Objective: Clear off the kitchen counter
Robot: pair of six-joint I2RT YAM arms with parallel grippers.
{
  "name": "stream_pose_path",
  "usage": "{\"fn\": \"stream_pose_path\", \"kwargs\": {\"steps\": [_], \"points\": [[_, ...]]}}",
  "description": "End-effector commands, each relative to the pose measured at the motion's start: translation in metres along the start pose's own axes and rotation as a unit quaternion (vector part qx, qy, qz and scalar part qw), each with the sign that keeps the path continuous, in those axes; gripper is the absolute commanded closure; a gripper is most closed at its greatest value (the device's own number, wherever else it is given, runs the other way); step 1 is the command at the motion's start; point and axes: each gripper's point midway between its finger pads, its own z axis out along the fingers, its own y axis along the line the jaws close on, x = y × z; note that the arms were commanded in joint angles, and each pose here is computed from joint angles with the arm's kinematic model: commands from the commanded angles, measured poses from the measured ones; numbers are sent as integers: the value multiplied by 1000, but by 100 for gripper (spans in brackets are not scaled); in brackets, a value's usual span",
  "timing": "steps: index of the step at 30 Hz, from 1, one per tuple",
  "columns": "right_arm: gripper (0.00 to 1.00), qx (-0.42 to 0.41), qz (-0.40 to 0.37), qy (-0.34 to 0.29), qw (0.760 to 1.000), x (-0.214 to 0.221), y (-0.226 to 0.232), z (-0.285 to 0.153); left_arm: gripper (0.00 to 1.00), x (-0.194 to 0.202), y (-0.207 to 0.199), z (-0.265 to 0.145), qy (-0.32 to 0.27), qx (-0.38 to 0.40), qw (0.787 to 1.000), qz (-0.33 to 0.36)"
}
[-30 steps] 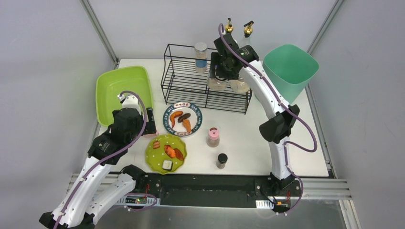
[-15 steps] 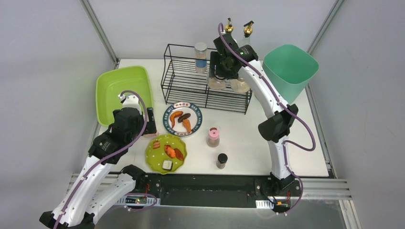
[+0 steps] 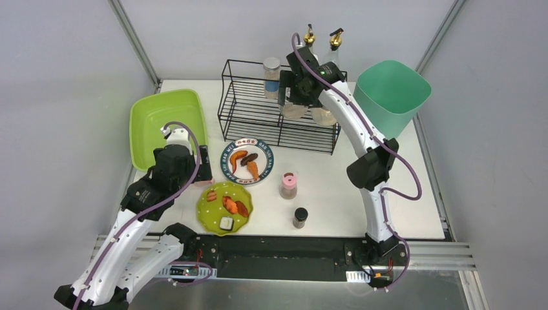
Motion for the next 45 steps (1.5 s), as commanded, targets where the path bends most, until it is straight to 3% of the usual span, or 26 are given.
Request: {"fn": "stream_pose_path", "kwargs": {"steps": [1,9,20,26,36,45], "points": [[1,-11,14,-42,999,-19,-2,-33,1,-3,-3,1,-4,6,1000,-10],[1,-22,-23,-100,994,9,-3,-100,1,12,-63,1,68,156,985,12],[1,-70,-59,-92,991,112,-17,-158,1,8,-122,-15,135,279,951,-11],[1,-100,-65,-84,989,166,-28,-174,1,14,-145,-19,161,297,941,-3],[1,-95,-89,-36,991,250,-52,-165,1,34,-199,-4,195,269,940,78],[1,-97,-80,-18,992,289,-71,-164,1,45,-248,20,224,266,932,103]]}}
